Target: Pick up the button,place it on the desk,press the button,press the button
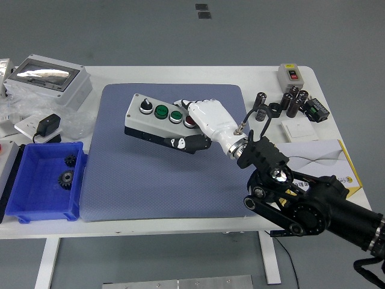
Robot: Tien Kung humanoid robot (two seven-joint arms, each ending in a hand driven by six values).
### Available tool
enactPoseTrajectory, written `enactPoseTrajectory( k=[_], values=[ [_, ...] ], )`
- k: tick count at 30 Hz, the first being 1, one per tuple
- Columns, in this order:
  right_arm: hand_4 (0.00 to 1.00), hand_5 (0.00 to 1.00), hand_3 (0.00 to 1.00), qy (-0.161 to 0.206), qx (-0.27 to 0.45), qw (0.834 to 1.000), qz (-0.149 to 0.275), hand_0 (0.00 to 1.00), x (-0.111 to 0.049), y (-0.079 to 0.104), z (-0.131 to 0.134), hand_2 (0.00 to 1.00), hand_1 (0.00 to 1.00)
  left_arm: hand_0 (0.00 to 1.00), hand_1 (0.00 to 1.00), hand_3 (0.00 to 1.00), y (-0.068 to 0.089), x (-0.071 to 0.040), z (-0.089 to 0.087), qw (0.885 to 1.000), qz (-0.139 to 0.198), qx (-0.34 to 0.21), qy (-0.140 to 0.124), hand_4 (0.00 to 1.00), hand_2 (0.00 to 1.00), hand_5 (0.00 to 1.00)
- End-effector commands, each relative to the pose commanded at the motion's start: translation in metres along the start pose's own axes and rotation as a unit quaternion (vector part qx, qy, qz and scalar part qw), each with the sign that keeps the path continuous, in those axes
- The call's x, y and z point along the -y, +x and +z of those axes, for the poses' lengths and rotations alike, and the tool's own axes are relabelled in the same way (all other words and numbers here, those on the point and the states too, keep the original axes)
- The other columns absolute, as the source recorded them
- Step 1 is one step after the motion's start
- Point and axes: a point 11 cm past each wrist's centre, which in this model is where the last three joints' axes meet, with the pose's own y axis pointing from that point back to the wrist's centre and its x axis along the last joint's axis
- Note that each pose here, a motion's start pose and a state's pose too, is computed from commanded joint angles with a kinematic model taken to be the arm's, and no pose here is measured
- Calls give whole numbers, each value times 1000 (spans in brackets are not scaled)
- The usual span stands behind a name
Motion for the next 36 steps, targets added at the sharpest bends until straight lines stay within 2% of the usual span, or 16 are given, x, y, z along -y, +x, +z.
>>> enactPoseTrajectory(
  k=[3,6,17,25,32,33,36],
  values=[
    [126,2,404,16,-14,1000,-16,98,-1,-11,-3,423,269,714,692,852,-1,0,0,1000,-1,0,0,499,686,774],
    [126,2,404,16,-27,999,-24,98,-1,-18,0,423,269,714,692,852,-1,0,0,1000,-1,0,0,499,686,774],
    [137,2,420,21,-79,996,-39,107,-2,-31,7,429,277,712,692,851,-3,0,1,1000,-2,1,-1,498,685,784],
    [147,2,423,14,-77,995,-62,111,-4,-41,8,435,281,712,692,850,-3,0,0,1000,-3,2,0,498,684,792],
    [155,2,436,-1,-62,995,-84,129,-3,-43,13,443,295,712,692,850,-2,0,0,1000,-1,2,-2,499,684,794],
    [199,2,606,-3,-60,995,-86,163,-3,-43,13,542,371,711,692,850,-2,0,0,1000,0,2,-2,501,683,798],
    [199,2,606,-6,-57,994,-90,163,-4,-43,14,542,371,711,692,850,-1,0,1,1000,0,1,-3,501,683,798]
  ],
)
